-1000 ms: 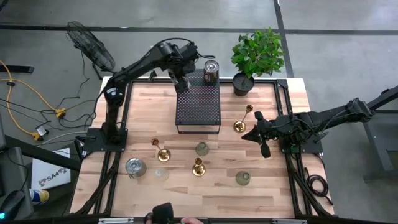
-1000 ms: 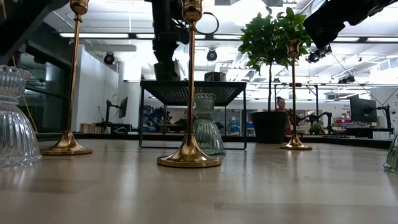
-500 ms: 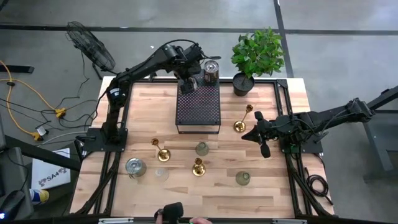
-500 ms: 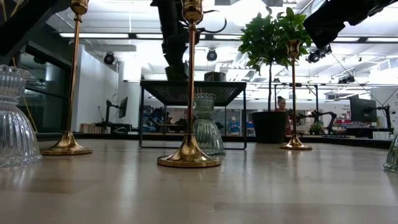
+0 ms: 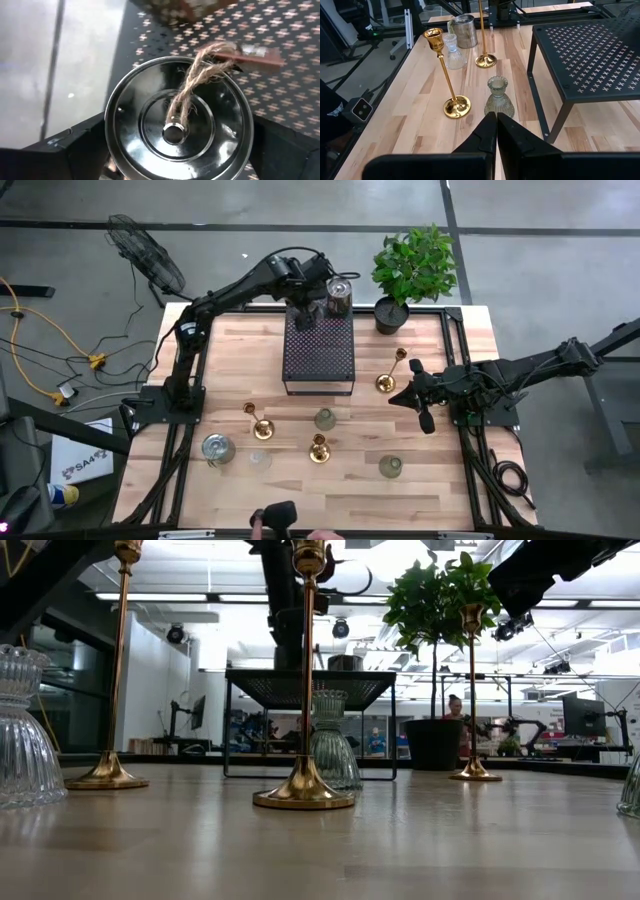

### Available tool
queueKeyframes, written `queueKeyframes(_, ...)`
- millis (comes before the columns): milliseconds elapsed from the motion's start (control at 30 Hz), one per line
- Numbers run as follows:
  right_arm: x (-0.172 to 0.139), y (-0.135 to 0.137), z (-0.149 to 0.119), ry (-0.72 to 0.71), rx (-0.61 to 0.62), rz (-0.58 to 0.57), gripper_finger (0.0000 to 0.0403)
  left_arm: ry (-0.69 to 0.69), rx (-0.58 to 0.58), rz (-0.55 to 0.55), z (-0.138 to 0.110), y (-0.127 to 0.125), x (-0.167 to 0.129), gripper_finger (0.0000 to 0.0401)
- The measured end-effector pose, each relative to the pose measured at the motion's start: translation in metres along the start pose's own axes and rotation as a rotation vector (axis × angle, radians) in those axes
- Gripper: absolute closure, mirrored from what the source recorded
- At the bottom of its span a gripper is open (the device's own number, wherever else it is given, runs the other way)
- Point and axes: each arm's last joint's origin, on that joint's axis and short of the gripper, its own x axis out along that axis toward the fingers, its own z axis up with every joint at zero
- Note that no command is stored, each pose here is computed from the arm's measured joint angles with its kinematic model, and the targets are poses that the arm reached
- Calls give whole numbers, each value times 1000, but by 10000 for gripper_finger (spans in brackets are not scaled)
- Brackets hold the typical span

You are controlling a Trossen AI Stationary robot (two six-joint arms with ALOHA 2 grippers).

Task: Pick & Place candle stick holders
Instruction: Put the top silver scented candle on the shelf

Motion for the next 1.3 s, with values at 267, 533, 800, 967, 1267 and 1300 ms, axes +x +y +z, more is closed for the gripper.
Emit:
queueKeyframes(267, 0, 0, 0, 0, 0, -1, 398, -103, -30, 57, 6, 10, -32, 12)
queueKeyframes(533, 0, 0, 0, 0, 0, 0, 398, -148, -39, 17, 8, 9, -42, 11)
queueKeyframes(800, 0, 0, 0, 0, 0, -1, 398, -118, -31, -8, 8, 5, -28, 11)
queueKeyframes(967, 0, 0, 0, 0, 0, -1, 398, -107, -48, -17, 8, 2, -20, 11)
queueKeyframes(1267, 0, 0, 0, 0, 0, 0, 398, -103, -49, -21, 8, 1, -16, 11)
queueKeyframes(1300, 0, 0, 0, 0, 0, -1, 398, -101, -50, -9, 8, 1, -17, 11)
